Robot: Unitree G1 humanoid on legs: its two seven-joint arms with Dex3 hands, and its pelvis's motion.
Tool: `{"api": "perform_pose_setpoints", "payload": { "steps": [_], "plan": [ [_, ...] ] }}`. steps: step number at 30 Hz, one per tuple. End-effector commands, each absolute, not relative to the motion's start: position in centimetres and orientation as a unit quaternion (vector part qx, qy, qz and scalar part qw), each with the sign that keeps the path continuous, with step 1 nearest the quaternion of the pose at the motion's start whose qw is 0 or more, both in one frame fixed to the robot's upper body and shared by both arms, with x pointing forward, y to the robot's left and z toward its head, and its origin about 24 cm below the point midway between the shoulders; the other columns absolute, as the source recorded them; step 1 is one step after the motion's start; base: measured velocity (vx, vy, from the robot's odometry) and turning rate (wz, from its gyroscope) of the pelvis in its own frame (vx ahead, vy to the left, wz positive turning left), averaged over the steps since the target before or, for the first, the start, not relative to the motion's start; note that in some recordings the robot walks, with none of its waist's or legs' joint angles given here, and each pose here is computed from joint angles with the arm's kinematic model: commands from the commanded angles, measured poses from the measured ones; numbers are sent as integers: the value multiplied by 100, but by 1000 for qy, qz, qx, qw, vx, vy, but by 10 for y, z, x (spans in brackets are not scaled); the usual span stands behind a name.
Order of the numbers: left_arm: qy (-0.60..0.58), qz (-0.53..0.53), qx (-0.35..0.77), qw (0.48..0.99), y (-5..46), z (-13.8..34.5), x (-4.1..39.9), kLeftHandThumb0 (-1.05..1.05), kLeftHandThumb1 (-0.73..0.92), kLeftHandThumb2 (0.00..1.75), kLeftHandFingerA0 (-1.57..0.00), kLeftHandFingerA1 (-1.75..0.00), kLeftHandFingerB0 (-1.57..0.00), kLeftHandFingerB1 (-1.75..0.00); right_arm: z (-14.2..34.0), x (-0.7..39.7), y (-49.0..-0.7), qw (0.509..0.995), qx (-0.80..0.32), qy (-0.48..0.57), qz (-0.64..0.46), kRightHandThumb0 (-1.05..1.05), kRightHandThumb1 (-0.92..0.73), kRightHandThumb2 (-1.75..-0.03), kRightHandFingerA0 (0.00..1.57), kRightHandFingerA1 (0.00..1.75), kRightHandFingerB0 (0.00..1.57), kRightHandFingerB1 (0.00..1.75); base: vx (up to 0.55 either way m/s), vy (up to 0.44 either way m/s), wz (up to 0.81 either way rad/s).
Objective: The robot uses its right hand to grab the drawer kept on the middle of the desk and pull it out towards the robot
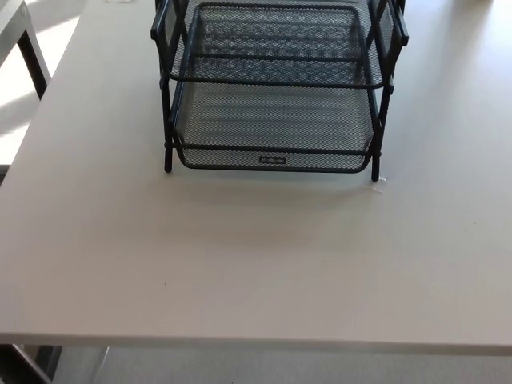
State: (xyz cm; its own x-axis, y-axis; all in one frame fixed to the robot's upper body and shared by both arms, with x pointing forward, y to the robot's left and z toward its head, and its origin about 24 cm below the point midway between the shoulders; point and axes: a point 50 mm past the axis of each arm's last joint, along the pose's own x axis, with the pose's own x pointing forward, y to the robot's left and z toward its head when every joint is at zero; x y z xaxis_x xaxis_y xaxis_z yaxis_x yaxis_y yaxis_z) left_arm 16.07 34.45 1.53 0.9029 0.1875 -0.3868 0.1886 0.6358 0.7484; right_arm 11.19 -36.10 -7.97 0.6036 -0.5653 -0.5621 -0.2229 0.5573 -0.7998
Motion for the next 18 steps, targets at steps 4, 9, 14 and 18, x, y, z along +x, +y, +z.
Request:
{"api": "perform_pose_setpoints", "payload": {
  "steps": [4,9,14,18],
  "plan": [
    [103,-139,534,828,324,79,175,-32,58,58,-80,-82,-79,-54,-15,124,-407,709,-604,324,-165,-84,-50,-90,23,62,19,54,0,0,0],
    [104,-141,533,828,323,80,174,-32,58,57,-78,-81,-79,-54,8,115,-427,684,-609,370,-160,-84,-49,-90,26,61,19,53,0,0,0],
    [100,-142,532,828,322,80,175,-31,57,57,-82,-89,-81,-58,25,108,-447,664,-603,403,-181,-87,-66,-61,25,57,19,46,0,0,0],
    [101,-145,534,827,323,80,175,-30,58,58,-79,-85,-79,-57,42,110,-457,668,-585,416,-199,-86,-64,-60,26,56,22,44,0,0,0]
  ]
}}
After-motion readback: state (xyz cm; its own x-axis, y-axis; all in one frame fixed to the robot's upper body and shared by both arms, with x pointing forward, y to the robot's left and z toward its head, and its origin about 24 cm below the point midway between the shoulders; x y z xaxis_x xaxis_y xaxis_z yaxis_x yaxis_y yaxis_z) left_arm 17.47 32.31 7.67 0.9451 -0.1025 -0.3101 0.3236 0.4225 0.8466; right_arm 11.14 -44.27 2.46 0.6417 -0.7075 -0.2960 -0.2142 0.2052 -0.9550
